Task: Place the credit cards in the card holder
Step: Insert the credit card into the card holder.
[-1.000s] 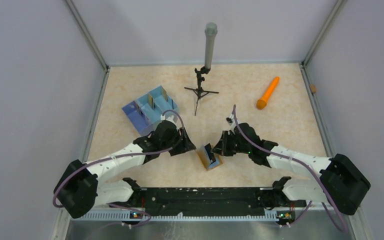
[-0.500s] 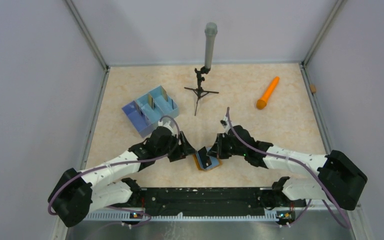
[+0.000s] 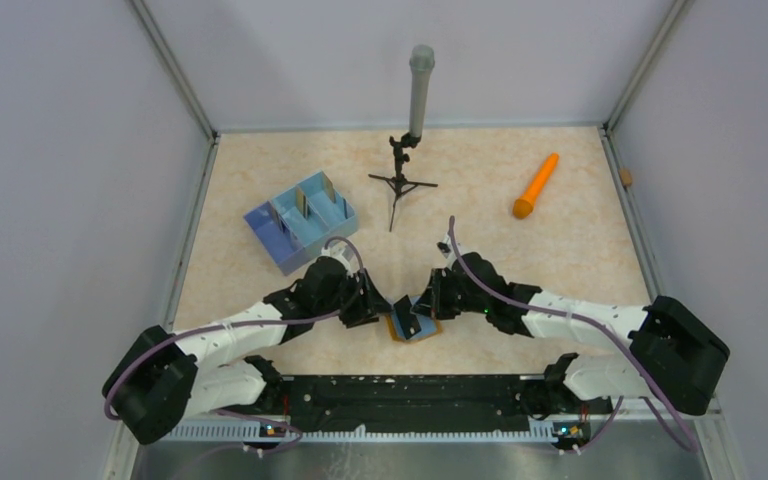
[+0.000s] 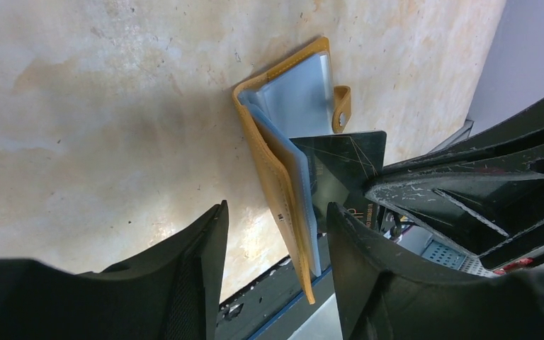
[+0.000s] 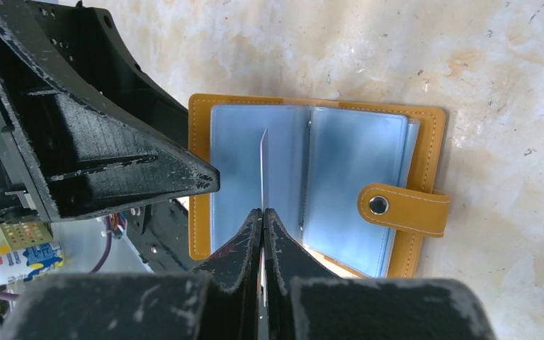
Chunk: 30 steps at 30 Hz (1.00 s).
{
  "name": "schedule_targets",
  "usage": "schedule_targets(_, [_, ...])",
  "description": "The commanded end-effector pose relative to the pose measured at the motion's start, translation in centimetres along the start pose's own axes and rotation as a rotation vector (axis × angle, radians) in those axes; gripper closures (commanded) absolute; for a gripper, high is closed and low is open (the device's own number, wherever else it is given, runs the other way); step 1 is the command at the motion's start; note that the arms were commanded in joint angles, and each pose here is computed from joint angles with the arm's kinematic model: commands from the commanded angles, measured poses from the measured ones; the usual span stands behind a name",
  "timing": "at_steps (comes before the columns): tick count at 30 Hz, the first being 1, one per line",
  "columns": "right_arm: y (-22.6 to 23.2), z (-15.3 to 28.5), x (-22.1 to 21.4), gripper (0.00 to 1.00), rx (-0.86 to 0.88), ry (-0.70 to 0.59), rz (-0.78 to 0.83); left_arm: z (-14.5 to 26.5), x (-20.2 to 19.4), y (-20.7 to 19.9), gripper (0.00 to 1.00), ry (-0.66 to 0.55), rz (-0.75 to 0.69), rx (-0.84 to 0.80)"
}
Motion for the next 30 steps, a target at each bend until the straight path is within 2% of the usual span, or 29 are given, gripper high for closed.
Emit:
schedule_targets(1, [2.5,-0.3,0.8,1.0,0.069,-0.029,0.015,-0.3,0.4,-0.5,0.44,-0.019,-0.007,-0.035])
schedule_targets(4, [2.3,-0.3,0.8,1.0,0.061,-0.032,0.014,-0.4,0.1,0.0,0.53,-0.007,-0.009,-0.019])
schedule_targets(11, [1.2,0.3,1.1,1.0,0.028,-0.076,0.001,-0.7,-1.3,2.4,0.84,0.018,-0.011,0.064])
schedule_targets(16, [0.1,0.6,1.0,1.0,0.049,-0.082,-0.039,-1.0,-1.6,3.4,0.95,0.034,-0.029,0.096])
schedule_targets(19, [-0.6,0.4,0.9,1.0,0.066,-0.071,-0.069,-1.3,-1.9,3.9,1.0,0.047,-0.037,0.106])
schedule_targets(30, [-2.1,-1.1,0.0,1.0,0.05,-0.027,-0.118,-1.7,-2.3,4.2,1.0,0.063,-0.037,0.089])
Point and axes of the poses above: each gripper's point midway between its finger pads, its own z axis back along the fingers, its own y axis along the line the jaws close on, x = y × z, the point moved 3 cm from there along z, back along the fingers, and after that the axes turned 13 degrees about -z, right-handed, at the moved point
